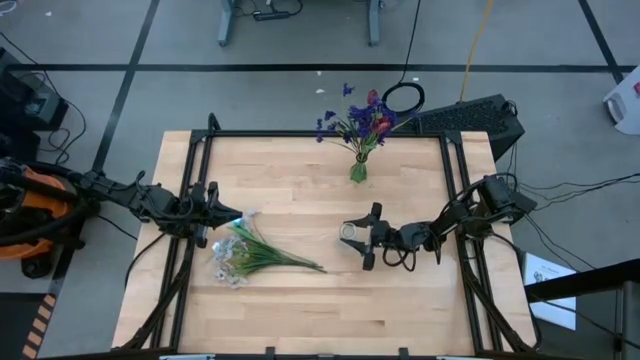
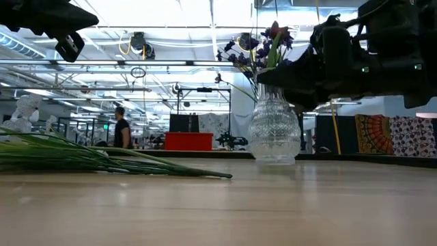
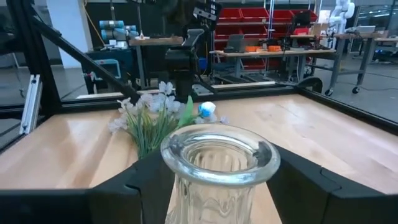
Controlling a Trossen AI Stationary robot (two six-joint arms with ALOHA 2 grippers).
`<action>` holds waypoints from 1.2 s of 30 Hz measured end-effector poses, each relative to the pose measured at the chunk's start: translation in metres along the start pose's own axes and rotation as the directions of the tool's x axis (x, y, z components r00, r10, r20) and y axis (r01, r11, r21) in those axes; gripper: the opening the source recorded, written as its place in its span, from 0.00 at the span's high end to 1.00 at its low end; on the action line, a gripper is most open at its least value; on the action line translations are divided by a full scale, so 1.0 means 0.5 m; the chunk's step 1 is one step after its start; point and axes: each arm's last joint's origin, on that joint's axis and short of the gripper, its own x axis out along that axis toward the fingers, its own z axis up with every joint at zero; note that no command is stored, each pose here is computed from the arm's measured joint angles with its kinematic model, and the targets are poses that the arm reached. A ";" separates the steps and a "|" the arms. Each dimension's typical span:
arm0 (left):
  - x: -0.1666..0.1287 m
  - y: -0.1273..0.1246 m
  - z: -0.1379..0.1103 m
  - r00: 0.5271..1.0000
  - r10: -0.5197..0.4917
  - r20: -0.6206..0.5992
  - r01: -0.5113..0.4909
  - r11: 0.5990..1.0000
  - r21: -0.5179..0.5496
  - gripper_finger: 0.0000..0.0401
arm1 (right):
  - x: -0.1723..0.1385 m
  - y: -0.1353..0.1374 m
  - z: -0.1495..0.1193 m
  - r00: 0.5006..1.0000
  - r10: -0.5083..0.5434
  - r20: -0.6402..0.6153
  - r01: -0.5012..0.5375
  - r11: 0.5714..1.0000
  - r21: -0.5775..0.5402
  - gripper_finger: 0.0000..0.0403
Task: Sort flowers into vase by color
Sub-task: Adjust the transparent flower vase
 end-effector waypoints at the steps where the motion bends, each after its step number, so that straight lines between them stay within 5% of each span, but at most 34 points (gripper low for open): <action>1: 0.000 0.000 0.000 1.000 0.000 0.000 0.000 1.000 0.000 0.99 | 0.000 0.000 0.001 1.000 0.000 -0.005 0.000 1.000 -0.002 0.44; 8: 0.000 0.000 0.000 1.000 0.000 0.000 0.000 1.000 0.000 0.99 | -0.002 0.000 -0.014 0.996 0.000 -0.090 -0.004 0.999 -0.040 0.44; 21: 0.000 0.000 0.000 1.000 0.000 -0.001 0.000 1.000 0.001 0.99 | -0.001 0.000 -0.014 0.996 -0.001 -0.093 0.006 0.998 0.058 0.43; 36: 0.000 0.000 0.000 1.000 0.000 -0.001 0.000 1.000 0.001 0.99 | -0.001 -0.001 -0.012 0.996 -0.006 -0.084 0.010 0.998 0.058 0.17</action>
